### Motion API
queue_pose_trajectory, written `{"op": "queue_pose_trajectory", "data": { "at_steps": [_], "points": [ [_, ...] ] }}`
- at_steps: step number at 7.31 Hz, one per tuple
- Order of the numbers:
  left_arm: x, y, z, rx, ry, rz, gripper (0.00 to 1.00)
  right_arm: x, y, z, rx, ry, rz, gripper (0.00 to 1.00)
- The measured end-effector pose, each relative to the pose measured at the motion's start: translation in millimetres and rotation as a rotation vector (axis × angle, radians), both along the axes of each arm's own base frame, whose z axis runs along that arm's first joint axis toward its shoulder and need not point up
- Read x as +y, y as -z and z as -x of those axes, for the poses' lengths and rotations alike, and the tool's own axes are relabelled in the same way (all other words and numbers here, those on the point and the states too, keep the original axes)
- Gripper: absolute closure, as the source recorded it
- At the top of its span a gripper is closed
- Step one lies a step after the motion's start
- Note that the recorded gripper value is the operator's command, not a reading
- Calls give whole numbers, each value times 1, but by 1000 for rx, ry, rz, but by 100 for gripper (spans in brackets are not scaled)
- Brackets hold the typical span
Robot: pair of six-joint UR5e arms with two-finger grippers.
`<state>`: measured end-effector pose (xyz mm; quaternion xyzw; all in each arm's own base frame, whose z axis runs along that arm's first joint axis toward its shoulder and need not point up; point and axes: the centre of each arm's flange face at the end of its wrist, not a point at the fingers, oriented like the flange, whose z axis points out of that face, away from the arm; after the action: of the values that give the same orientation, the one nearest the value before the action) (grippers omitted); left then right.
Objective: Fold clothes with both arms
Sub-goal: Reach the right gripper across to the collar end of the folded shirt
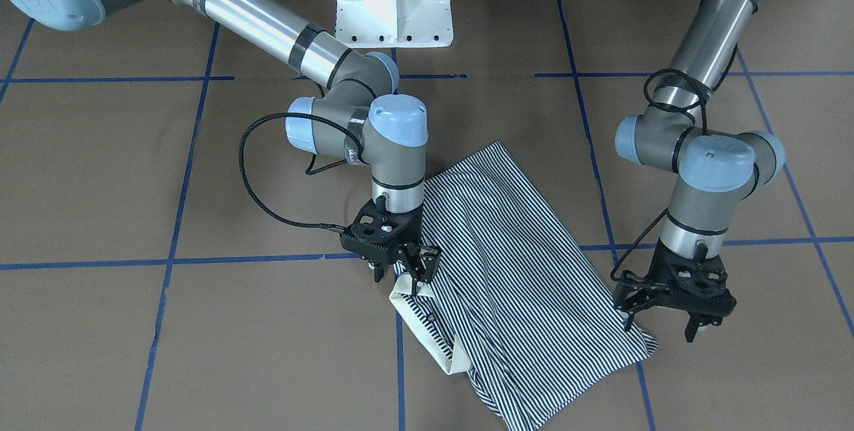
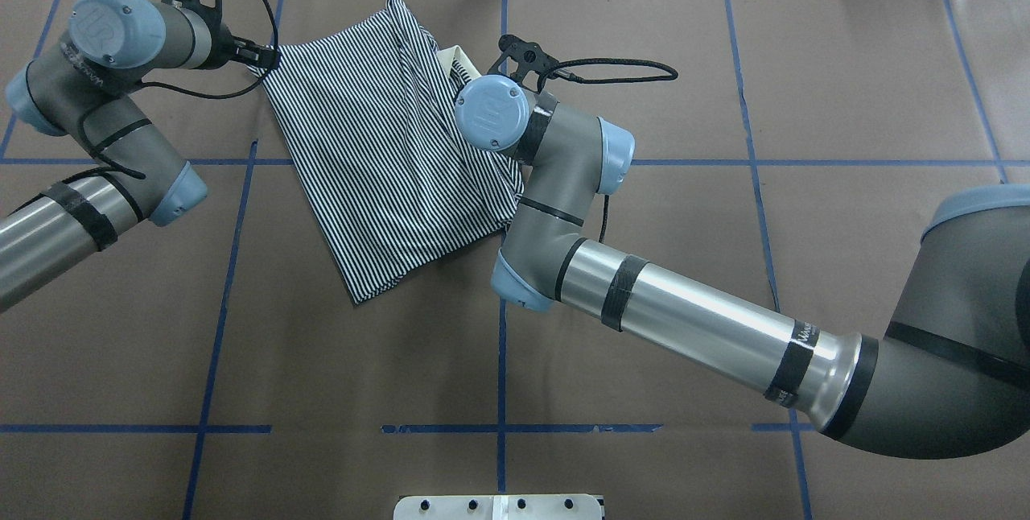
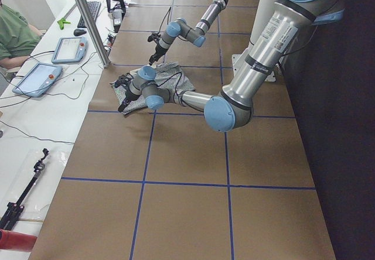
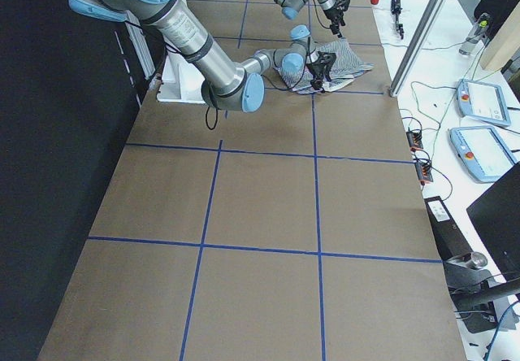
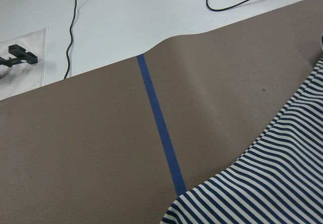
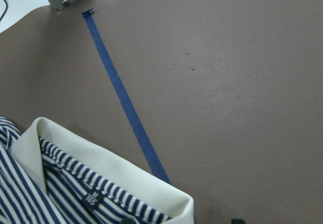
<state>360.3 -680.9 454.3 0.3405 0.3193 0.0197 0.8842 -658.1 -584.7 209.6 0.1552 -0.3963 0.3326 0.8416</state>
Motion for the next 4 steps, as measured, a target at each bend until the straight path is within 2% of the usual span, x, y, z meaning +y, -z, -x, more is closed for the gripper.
{"op": "queue_pose_trajectory", "data": {
  "at_steps": [1,2,4],
  "points": [
    [0,0,0,0,0,0,0,0,-3,4,-4,-4,-1,88],
    [0,-1,0,-1,0,1,0,0,-5,6,-8,-10,-2,100],
    [2,-2,1,0,0,0,0,0,-3,7,-18,-18,1,100]
  ]
}}
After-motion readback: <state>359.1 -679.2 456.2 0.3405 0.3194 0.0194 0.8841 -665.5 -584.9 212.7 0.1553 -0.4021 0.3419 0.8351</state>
